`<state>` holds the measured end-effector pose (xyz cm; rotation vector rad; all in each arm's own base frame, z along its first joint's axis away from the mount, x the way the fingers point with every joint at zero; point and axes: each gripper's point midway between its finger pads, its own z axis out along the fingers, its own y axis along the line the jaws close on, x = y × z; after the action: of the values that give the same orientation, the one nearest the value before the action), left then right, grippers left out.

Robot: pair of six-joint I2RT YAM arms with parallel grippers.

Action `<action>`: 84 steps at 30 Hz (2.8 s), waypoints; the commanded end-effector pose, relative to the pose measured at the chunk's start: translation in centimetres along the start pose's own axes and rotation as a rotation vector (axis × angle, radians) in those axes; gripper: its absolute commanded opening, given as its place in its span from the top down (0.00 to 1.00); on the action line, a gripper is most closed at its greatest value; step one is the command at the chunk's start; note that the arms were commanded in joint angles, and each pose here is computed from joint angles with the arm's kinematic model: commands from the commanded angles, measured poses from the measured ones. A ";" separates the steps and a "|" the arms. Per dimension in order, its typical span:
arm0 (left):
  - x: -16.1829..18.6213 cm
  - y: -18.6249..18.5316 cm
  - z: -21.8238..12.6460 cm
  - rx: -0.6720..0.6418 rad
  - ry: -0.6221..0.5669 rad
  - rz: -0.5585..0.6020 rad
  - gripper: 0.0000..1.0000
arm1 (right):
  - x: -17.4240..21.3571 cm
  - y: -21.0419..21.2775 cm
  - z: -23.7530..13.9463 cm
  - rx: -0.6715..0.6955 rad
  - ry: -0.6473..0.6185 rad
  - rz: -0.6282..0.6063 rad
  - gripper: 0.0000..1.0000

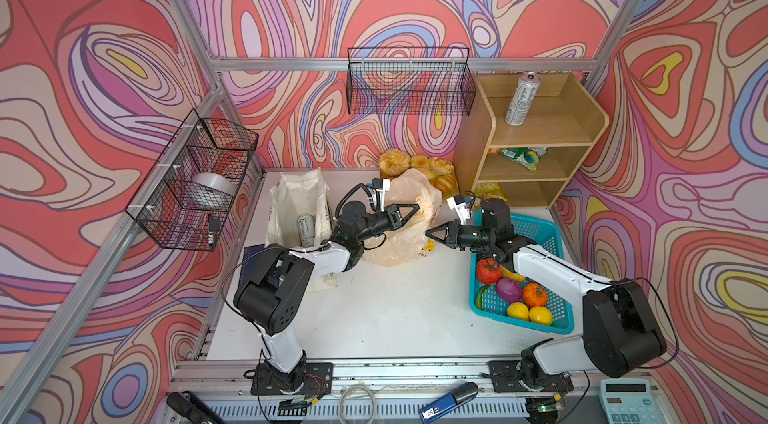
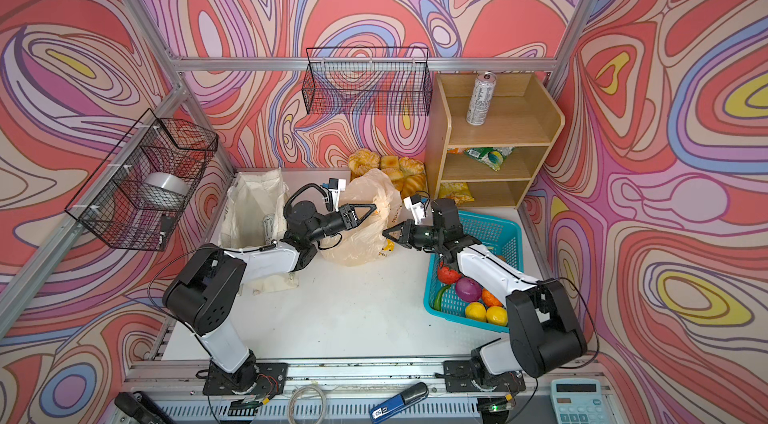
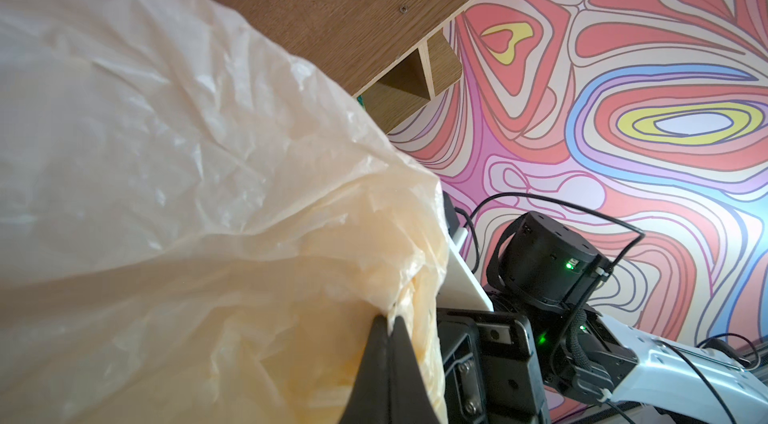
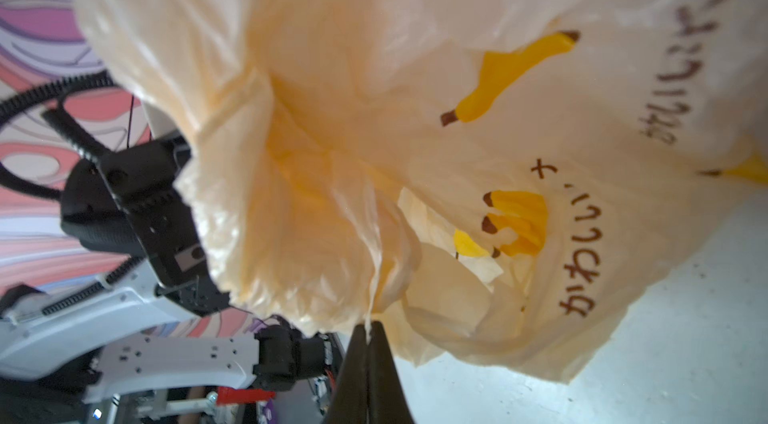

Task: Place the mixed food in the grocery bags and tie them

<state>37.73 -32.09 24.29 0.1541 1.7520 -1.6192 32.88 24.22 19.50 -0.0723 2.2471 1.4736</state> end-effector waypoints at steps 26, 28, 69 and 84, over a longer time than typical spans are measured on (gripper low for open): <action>-0.8 2.4 -0.3 -0.020 -0.022 -0.041 1.00 | -1.5 2.5 -1.8 -0.032 -0.046 -0.069 1.00; -0.5 2.8 0.0 -0.020 -0.013 -0.050 1.00 | -1.1 3.3 -0.5 -0.038 -0.028 -0.085 1.00; 1.7 4.4 0.8 0.013 0.046 -0.122 1.00 | -0.1 -1.3 -0.2 0.219 -0.025 -0.099 0.53; 1.7 4.2 0.9 0.020 0.049 -0.122 1.00 | -1.3 -1.4 1.5 0.275 -0.010 -0.164 0.50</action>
<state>39.17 -32.35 19.04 0.0579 1.8652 -1.7015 34.25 24.71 18.68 -0.1506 2.3471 1.1149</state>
